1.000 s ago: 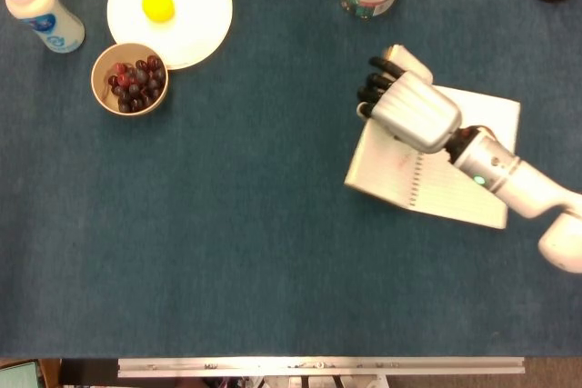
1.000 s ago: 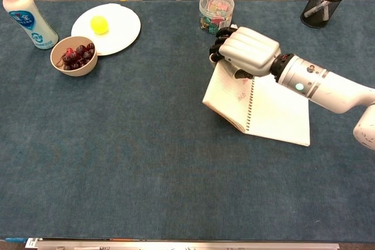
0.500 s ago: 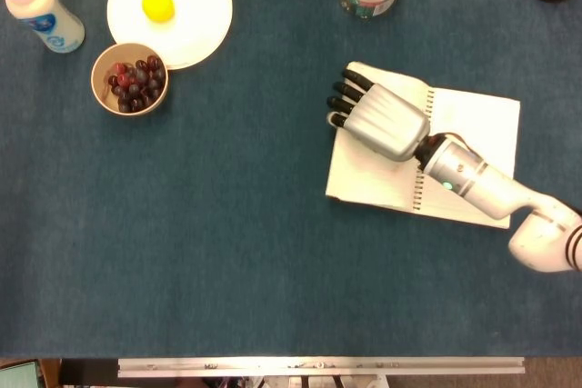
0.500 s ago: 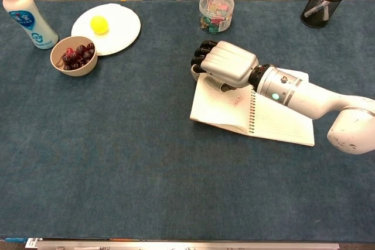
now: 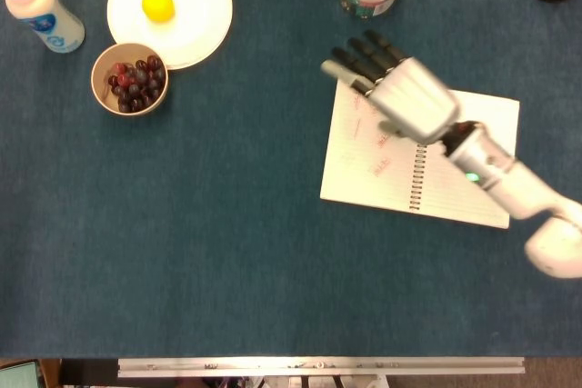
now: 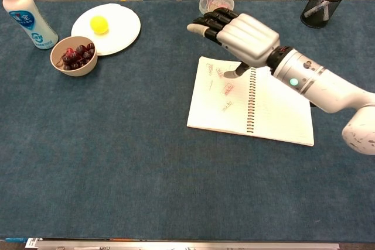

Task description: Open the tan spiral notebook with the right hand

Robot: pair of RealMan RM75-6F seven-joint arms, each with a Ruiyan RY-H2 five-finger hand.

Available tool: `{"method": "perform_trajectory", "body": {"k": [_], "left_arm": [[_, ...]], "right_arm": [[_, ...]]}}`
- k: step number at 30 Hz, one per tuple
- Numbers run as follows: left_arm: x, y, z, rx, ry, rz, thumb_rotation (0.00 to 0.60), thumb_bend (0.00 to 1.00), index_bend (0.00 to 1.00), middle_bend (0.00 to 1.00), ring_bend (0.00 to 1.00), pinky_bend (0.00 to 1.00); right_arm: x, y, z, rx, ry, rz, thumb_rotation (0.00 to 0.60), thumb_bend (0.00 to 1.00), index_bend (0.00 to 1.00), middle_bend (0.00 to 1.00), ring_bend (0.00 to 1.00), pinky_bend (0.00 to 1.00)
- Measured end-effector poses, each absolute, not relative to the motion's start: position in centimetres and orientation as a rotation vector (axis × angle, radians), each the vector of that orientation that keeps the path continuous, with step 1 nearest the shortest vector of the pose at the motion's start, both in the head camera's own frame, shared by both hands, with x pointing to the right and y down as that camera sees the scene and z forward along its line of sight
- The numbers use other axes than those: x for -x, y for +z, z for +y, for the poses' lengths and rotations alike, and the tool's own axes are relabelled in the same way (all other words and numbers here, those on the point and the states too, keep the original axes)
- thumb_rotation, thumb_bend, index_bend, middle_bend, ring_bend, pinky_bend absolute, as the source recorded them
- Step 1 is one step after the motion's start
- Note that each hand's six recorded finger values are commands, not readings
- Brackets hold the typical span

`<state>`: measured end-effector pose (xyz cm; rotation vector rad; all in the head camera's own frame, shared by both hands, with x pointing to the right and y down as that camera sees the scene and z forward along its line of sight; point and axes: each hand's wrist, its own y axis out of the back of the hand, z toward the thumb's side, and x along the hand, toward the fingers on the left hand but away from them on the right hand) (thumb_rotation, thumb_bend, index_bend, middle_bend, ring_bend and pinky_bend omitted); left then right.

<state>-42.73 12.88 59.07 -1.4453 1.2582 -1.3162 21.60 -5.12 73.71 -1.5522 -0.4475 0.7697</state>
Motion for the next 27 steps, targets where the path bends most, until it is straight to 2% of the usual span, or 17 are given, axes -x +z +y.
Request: {"method": "perform_trajectory", "body": {"k": [3, 5, 10, 18, 27], "left_arm": [[42.8, 59.3, 12.7, 1.442, -1.315, 1.253, 0.600, 0.41, 0.15, 0.09, 0.09, 0.14], [42.8, 59.4, 12.6, 1.439, -1.313, 1.248, 0.600, 0.41, 0.15, 0.09, 0.09, 0.14], [42.6, 59.8, 12.1, 1.412, -1.313, 1.224, 0.600, 0.41, 0.15, 0.09, 0.09, 0.14], [41.9, 60.4, 11.4, 1.422, -1.287, 1.195, 0.600, 0.41, 0.15, 0.09, 0.09, 0.14], [40.8, 60.6, 11.1, 1.449, -1.247, 1.187, 0.600, 0.41, 0.15, 0.09, 0.09, 0.14]], "right_arm": [[-24.7, 71.9, -5.5, 1.519, 0.819, -0.510, 0.600, 0.19, 0.26, 0.27, 0.12, 0.16], [-27.1, 71.0, -5.6, 1.495, 0.862, -0.550, 0.600, 0.20, 0.36, 0.32, 0.18, 0.22], [-33.3, 68.1, -4.9, 1.431, 0.985, -0.663, 0.600, 0.20, 0.47, 0.40, 0.27, 0.31], [-43.0, 63.4, -1.0, 1.296, 1.204, -0.821, 0.600, 0.26, 0.51, 0.42, 0.31, 0.37], [-48.6, 60.7, 3.9, 1.223, 1.372, -0.865, 0.600, 0.27, 0.51, 0.42, 0.31, 0.37]]}}
